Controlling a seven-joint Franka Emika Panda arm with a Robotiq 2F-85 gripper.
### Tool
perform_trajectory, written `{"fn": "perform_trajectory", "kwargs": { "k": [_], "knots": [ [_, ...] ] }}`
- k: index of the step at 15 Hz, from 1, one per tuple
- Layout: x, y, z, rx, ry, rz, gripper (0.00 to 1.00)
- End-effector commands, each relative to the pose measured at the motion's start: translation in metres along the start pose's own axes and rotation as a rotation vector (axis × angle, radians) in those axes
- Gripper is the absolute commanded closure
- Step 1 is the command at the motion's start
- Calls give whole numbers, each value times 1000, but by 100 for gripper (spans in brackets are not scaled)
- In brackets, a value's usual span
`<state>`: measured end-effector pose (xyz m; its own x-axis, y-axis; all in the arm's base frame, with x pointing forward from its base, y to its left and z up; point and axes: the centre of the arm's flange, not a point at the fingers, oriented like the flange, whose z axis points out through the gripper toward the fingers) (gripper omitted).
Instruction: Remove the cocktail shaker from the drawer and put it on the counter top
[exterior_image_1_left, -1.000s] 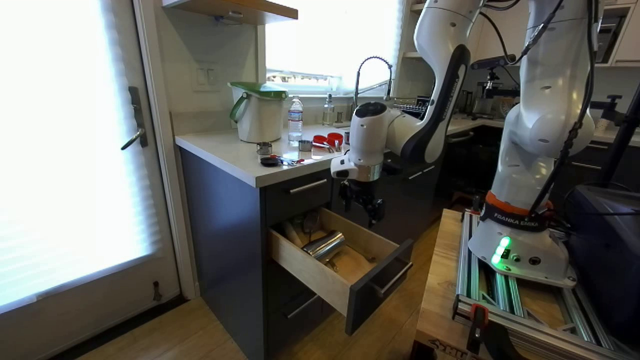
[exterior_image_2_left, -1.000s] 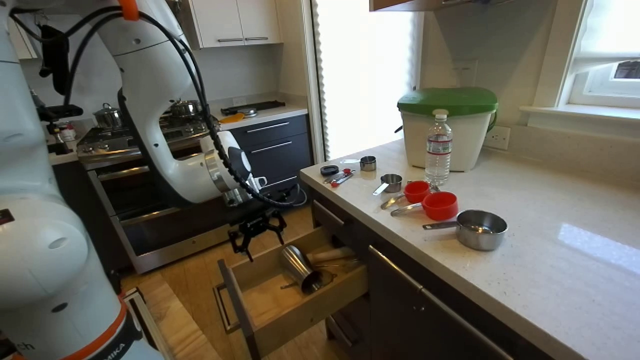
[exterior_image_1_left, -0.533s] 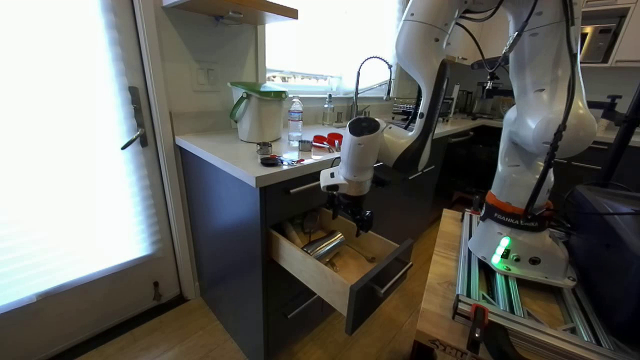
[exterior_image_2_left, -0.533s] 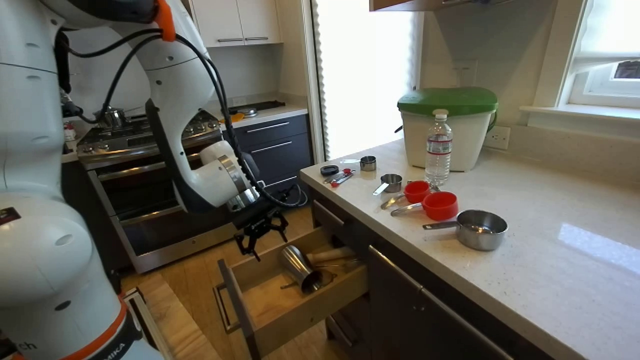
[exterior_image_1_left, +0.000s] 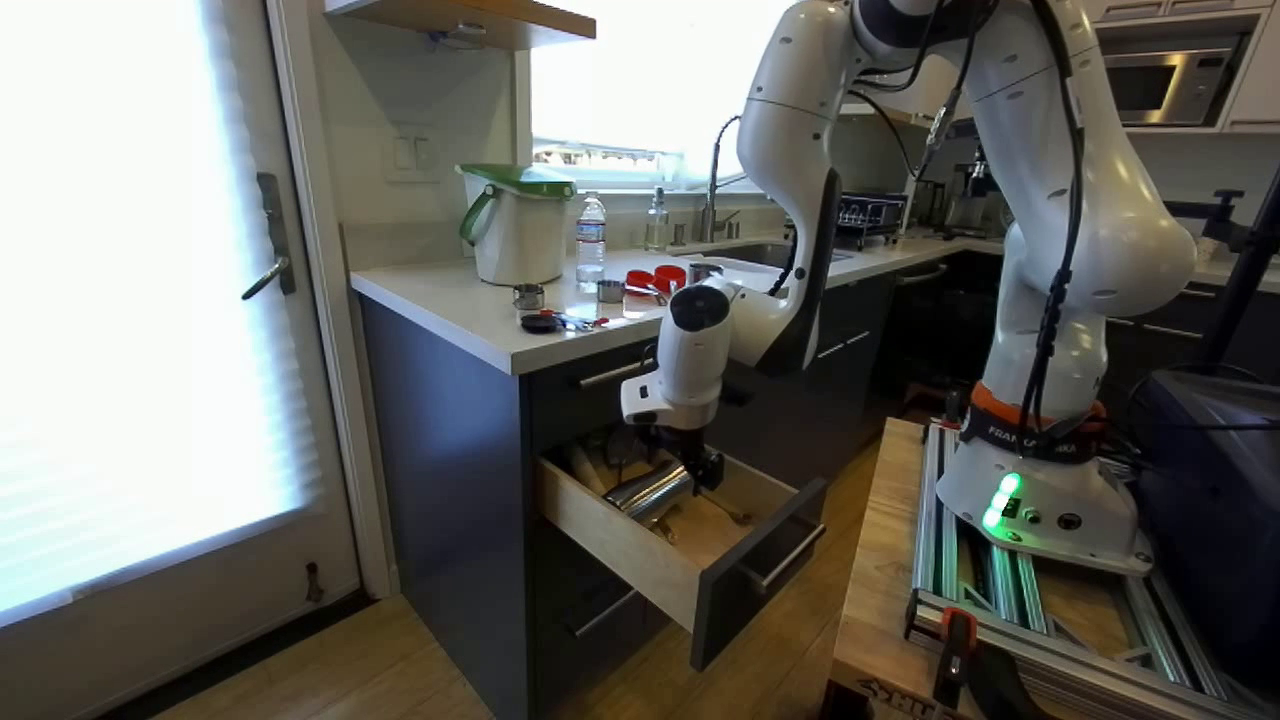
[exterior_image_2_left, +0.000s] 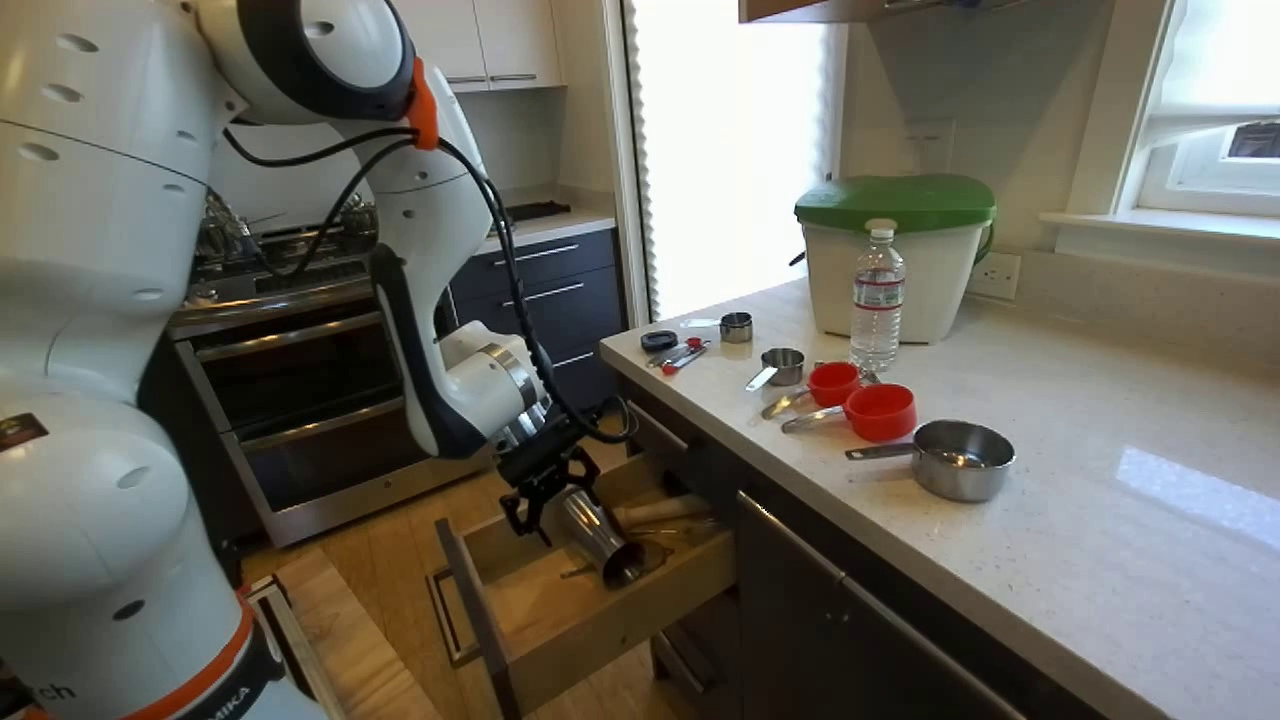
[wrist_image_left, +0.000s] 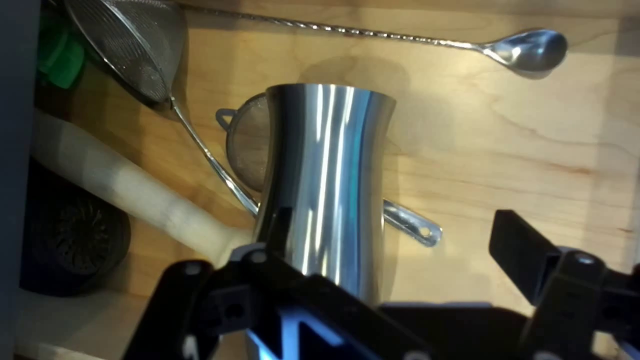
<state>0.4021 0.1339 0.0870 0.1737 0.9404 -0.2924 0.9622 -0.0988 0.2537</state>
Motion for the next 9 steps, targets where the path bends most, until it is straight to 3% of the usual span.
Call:
{"fn": "perform_trajectory", "kwargs": {
  "k": [1, 9],
  "knots": [
    [9, 7, 34, -11, -33, -12, 0],
    [12, 23, 62, -14, -92, -9, 0]
  ]
}}
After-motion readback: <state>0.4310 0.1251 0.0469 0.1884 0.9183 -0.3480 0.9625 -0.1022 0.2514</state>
